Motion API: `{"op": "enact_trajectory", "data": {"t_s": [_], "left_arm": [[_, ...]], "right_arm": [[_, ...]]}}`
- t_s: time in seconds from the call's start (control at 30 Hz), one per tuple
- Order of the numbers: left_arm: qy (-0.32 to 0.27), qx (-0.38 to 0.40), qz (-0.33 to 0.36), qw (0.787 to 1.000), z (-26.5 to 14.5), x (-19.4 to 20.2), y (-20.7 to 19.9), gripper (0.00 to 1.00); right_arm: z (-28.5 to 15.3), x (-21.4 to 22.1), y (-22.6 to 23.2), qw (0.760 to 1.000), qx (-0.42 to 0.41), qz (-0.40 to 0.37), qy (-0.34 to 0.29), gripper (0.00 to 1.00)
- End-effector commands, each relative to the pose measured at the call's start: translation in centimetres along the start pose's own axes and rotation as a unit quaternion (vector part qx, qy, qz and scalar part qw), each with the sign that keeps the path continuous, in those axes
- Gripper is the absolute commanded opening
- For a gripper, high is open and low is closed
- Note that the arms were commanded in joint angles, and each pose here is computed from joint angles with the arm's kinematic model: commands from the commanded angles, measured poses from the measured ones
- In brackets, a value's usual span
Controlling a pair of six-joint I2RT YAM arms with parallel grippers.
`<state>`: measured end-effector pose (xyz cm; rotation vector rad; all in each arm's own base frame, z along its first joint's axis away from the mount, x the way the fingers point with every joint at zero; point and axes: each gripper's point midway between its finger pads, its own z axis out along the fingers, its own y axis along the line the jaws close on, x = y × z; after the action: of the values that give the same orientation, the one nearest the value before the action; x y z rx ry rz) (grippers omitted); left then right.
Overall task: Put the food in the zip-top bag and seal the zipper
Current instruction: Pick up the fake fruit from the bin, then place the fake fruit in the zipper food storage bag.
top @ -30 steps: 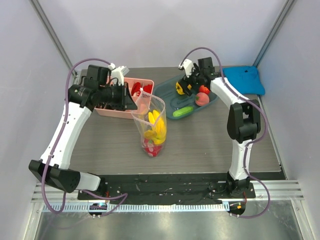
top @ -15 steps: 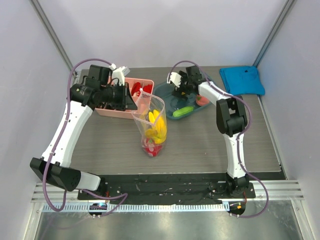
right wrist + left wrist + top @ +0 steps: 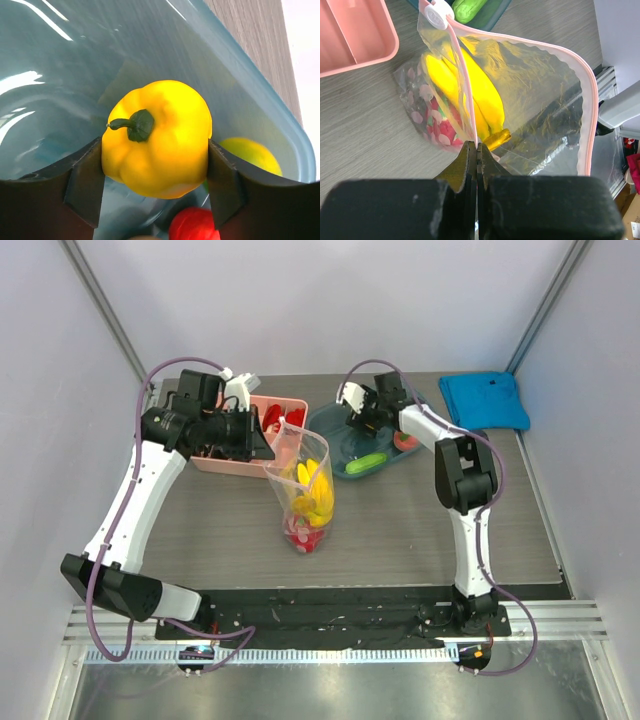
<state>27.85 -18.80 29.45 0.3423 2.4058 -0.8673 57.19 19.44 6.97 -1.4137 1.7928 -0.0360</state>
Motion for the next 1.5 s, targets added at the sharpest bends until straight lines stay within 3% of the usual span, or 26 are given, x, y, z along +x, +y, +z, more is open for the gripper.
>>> {"op": "enact_trajectory", "data": {"t_s": [0.0, 0.13, 0.2, 0.37, 0.4, 0.53, 0.7, 0.97, 1.03, 1.07, 1.1, 1.17, 1.2, 1.23, 1.47], "left_arm": [[-0.020, 0.009, 0.021, 1.000, -0.3, -0.9, -0.4, 0.00], [-0.027, 0.011, 0.022, 0.999, -0.5, -1.0, -0.6, 0.00], [-0.030, 0.013, 0.025, 0.999, -0.6, -1.1, -0.7, 0.00], [-0.033, 0.024, 0.028, 0.999, -0.7, -1.0, -1.2, 0.00], [-0.033, 0.027, 0.028, 0.999, -0.7, -1.0, -1.3, 0.00], [-0.042, 0.032, 0.029, 0.998, -1.1, -1.2, -1.7, 0.00], [-0.050, 0.038, 0.029, 0.998, -1.5, -1.4, -2.2, 0.00], [-0.065, 0.047, 0.031, 0.996, -2.4, -1.6, -2.9, 0.00], [-0.068, 0.047, 0.032, 0.996, -2.5, -1.7, -3.0, 0.00], [-0.068, 0.047, 0.031, 0.996, -2.5, -1.7, -3.0, 0.00], [-0.068, 0.047, 0.029, 0.996, -2.6, -1.7, -3.0, 0.00], [-0.069, 0.045, 0.029, 0.996, -2.5, -1.7, -3.0, 0.00], [-0.068, 0.043, 0.028, 0.996, -2.5, -1.7, -2.8, 0.00], [-0.068, 0.043, 0.027, 0.996, -2.5, -1.7, -2.8, 0.00], [-0.065, 0.042, 0.027, 0.997, -2.0, -1.8, -2.6, 0.00]], "right_arm": [[-8.5, -7.9, -4.1, 0.993, 0.044, 0.059, -0.095, 0.32], [-17.0, -13.9, -6.1, 0.970, 0.046, 0.151, -0.183, 0.27], [-20.7, -16.4, -6.5, 0.948, 0.029, 0.218, -0.229, 0.25], [-31.1, -24.9, -3.2, 0.880, -0.094, 0.279, -0.374, 0.22], [-32.4, -25.9, -2.4, 0.857, -0.126, 0.318, -0.385, 0.22], [-36.1, -30.3, 2.4, 0.820, -0.210, 0.322, -0.424, 0.22], [-36.6, -32.4, 8.2, 0.819, -0.276, 0.298, -0.406, 0.22], [-30.7, -29.5, 14.6, 0.868, -0.299, 0.260, -0.300, 0.22], [-29.4, -29.3, 14.8, 0.877, -0.286, 0.261, -0.284, 0.29], [-29.1, -29.1, 14.9, 0.884, -0.280, 0.245, -0.282, 0.37], [-28.7, -29.2, 14.6, 0.890, -0.266, 0.244, -0.279, 0.59], [-28.9, -29.8, 14.1, 0.891, -0.257, 0.242, -0.285, 0.76], [-29.5, -30.4, 13.5, 0.891, -0.249, 0.242, -0.293, 0.95], [-29.9, -30.8, 13.0, 0.890, -0.243, 0.244, -0.300, 1.00], [-32.3, -30.7, 7.6, 0.869, -0.205, 0.295, -0.340, 1.00]]}}
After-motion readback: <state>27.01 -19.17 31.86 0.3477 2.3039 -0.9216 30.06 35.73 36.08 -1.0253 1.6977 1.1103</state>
